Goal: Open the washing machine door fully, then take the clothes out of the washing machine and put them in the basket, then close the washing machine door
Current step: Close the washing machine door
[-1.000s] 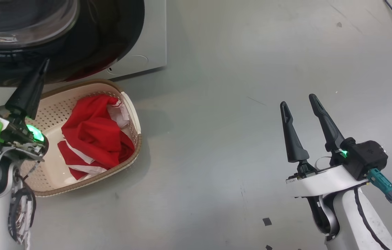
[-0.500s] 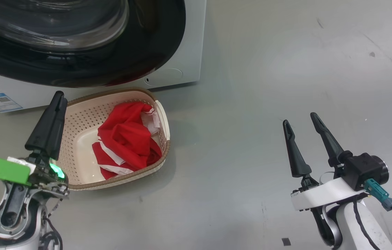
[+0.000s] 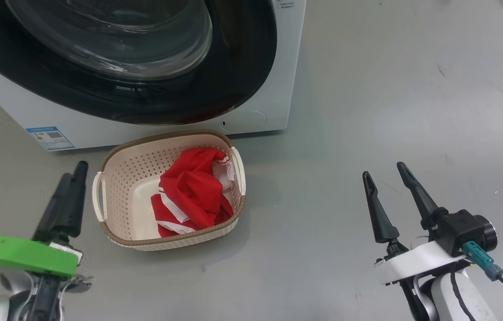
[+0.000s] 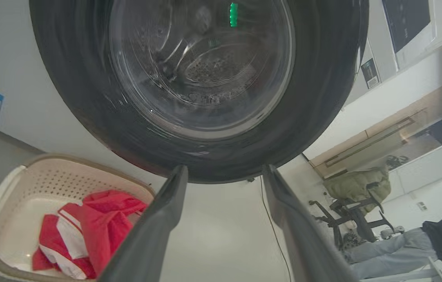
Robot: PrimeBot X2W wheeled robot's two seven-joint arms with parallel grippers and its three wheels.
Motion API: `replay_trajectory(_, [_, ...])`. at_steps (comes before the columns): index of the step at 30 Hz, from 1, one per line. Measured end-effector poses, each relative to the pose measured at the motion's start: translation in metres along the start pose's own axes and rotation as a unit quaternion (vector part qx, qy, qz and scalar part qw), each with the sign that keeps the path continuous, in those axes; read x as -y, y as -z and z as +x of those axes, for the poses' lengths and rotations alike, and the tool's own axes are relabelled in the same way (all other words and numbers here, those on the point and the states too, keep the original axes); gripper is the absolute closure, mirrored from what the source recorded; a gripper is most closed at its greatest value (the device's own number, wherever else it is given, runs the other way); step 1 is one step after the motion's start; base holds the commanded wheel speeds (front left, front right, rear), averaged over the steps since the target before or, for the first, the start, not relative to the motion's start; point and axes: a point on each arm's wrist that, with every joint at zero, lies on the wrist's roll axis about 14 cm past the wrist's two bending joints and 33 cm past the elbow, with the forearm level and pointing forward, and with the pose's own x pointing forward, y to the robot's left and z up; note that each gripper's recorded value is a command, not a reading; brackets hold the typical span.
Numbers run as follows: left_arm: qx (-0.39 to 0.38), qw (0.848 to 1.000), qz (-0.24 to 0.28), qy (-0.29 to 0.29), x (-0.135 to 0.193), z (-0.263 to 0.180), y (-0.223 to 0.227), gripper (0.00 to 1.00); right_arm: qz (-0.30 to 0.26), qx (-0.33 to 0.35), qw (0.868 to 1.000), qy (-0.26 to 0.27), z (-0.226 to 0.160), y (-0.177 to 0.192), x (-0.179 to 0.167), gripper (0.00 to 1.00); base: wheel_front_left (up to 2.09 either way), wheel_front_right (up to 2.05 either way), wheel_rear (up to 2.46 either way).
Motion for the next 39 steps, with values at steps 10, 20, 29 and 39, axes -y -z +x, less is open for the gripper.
replay_trajectory(10, [0.049, 0.94, 0.337, -0.001, 0.005, -0.026, -0.028, 0.0, -0.004, 0.007, 1.0, -0.016, -0.005, -0.006, -0.012, 0.0, 0.0, 0.0, 0.0])
replay_trajectory(20, [0.058, 0.9, 0.429, -0.045, -0.007, -0.048, 0.0, 0.0, -0.008, -0.002, 1.0, -0.002, -0.022, -0.002, -0.006, 0.0, 0.0, 0.0, 0.0])
replay_trajectory(29, [0.051, 0.894, 0.44, -0.067, -0.011, -0.066, 0.021, 0.0, -0.007, -0.011, 1.0, 0.009, -0.04, 0.003, -0.005, 0.0, 0.0, 0.0, 0.0])
replay_trajectory(39, [0.055, 0.899, 0.43, -0.067, -0.007, -0.07, 0.032, 0.0, -0.005, -0.006, 1.0, 0.009, -0.045, 0.001, -0.008, 0.0, 0.0, 0.0, 0.0])
